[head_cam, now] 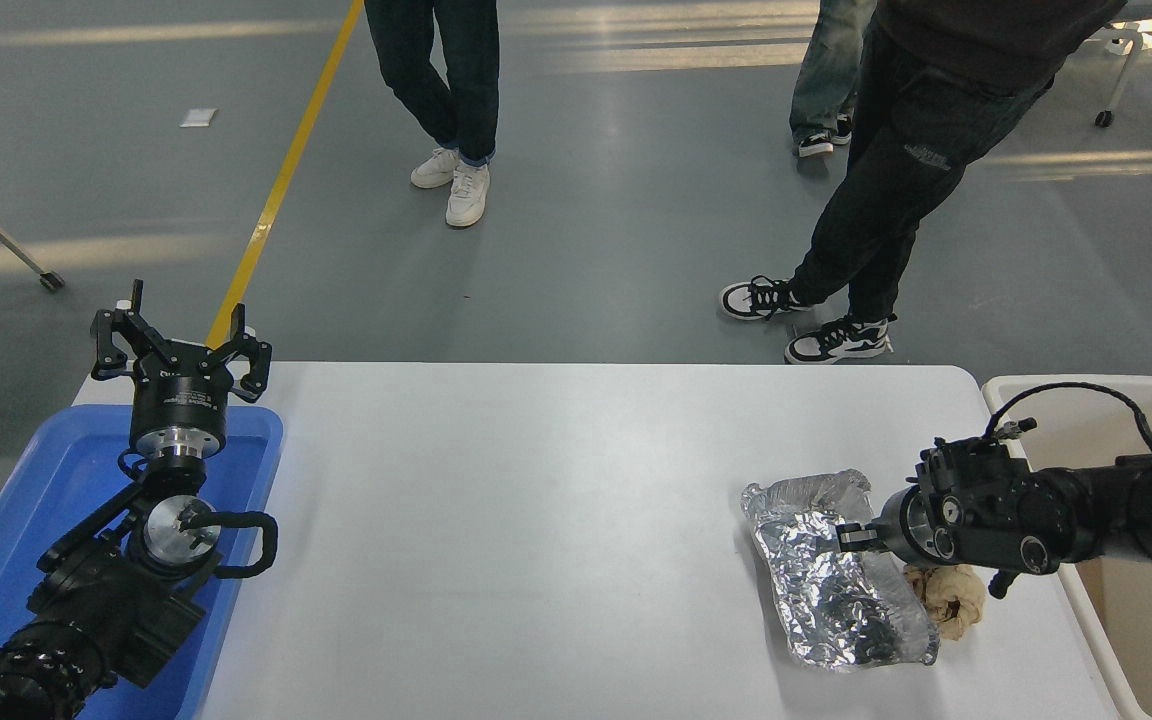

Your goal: Pick up foil plate and place in dustbin

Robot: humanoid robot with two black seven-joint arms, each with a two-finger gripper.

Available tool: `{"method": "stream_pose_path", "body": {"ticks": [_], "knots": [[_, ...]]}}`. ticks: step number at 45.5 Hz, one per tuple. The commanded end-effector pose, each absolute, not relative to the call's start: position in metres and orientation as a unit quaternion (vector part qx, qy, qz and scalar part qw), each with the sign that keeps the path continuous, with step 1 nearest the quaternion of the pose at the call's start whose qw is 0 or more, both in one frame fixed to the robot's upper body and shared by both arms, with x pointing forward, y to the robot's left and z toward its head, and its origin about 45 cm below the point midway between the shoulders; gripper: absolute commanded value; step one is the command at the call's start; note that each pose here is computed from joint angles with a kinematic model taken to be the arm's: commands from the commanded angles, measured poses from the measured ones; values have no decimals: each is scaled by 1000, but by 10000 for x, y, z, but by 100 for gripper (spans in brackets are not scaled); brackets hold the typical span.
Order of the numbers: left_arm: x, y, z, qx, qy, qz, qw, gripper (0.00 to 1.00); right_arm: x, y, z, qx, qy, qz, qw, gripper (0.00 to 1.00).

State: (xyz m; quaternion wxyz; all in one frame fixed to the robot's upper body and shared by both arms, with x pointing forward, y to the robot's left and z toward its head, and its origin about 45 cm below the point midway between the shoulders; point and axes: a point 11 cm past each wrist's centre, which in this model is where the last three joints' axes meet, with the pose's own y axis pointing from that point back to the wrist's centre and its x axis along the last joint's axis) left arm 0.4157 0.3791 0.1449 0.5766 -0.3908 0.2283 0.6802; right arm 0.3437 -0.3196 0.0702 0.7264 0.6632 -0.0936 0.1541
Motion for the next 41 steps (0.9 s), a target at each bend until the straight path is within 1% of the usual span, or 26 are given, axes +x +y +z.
{"method": "stream_pose_path", "body": {"ticks": [1, 2, 5, 10, 13, 20, 22, 23, 29, 35, 41], "knots": [[4162, 3788, 1456, -391, 228, 679, 578, 99, 3469, -3192, 838, 665, -94, 148, 726, 0], [4157, 3789, 1450, -391, 228, 680, 577, 99, 3468, -3190, 853, 666, -94, 146, 726, 0], [4157, 3789, 1450, -391, 228, 680, 577, 99, 3484, -3195, 967, 667, -97, 141, 725, 0], [4157, 3789, 1450, -391, 228, 680, 577, 99, 3488, -3268, 1316, 667, -102, 124, 727, 0], [4157, 3789, 1450, -391, 228, 680, 577, 99, 3498, -3363, 1643, 667, -109, 112, 728, 0], [4157, 3789, 1450, -391, 228, 680, 577, 99, 3329, -3475, 2422, 676, -103, 92, 724, 0], [4157, 3789, 1450, -391, 228, 680, 577, 99, 3291, -3467, 2658, 677, -98, 95, 724, 0], [4157, 3789, 1450, -391, 228, 680, 577, 99, 3261, -3425, 2958, 679, -91, 96, 722, 0], [4157, 3787, 1449, -390, 228, 679, 578, 99, 3286, -3315, 3607, 685, -91, 86, 717, 0], [4157, 3786, 1450, -390, 228, 679, 579, 99, 3266, -3265, 4065, 672, -81, 101, 729, 0], [4157, 3787, 1449, -390, 228, 679, 578, 99, 3228, -3260, 4232, 665, -77, 103, 735, 0]]}}
